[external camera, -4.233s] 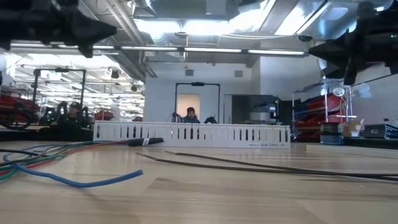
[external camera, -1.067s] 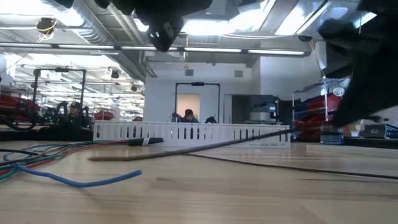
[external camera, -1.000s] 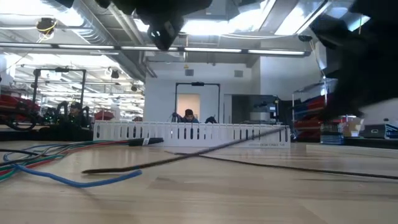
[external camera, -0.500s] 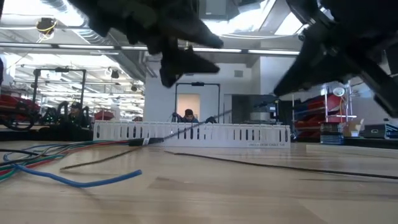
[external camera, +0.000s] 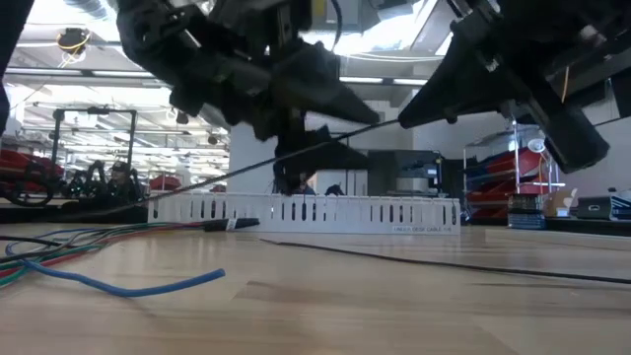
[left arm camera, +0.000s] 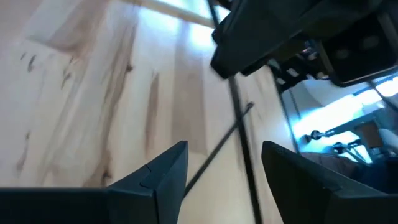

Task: Ziptie cables
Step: Prepare the black ziptie

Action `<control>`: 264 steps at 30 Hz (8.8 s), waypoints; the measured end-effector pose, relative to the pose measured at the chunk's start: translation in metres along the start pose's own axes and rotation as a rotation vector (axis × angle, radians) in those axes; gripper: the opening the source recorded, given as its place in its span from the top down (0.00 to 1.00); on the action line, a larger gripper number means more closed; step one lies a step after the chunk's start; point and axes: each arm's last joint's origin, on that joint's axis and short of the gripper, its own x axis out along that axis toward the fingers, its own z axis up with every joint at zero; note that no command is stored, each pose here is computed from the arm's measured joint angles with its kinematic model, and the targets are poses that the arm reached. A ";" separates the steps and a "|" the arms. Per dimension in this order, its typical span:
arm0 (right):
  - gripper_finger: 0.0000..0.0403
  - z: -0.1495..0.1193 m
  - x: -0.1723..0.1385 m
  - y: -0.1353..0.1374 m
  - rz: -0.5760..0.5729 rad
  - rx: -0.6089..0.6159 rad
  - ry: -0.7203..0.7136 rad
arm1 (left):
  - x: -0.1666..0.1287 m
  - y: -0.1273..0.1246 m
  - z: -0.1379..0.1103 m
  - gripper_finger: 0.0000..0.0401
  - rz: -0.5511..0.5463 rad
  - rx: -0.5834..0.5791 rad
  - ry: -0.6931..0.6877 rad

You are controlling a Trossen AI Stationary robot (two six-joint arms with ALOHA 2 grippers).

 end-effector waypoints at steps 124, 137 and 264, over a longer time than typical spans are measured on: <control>1.00 -0.040 -0.010 0.018 0.579 2.034 -0.882 | -0.005 -0.032 0.009 1.00 0.633 0.855 -0.296; 1.00 -0.048 0.002 0.051 0.588 1.842 -0.541 | -0.001 -0.023 -0.010 1.00 0.552 0.324 -0.264; 1.00 -0.004 -0.013 0.022 0.055 0.907 -0.548 | 0.061 0.025 -0.038 0.51 0.397 -0.505 -0.218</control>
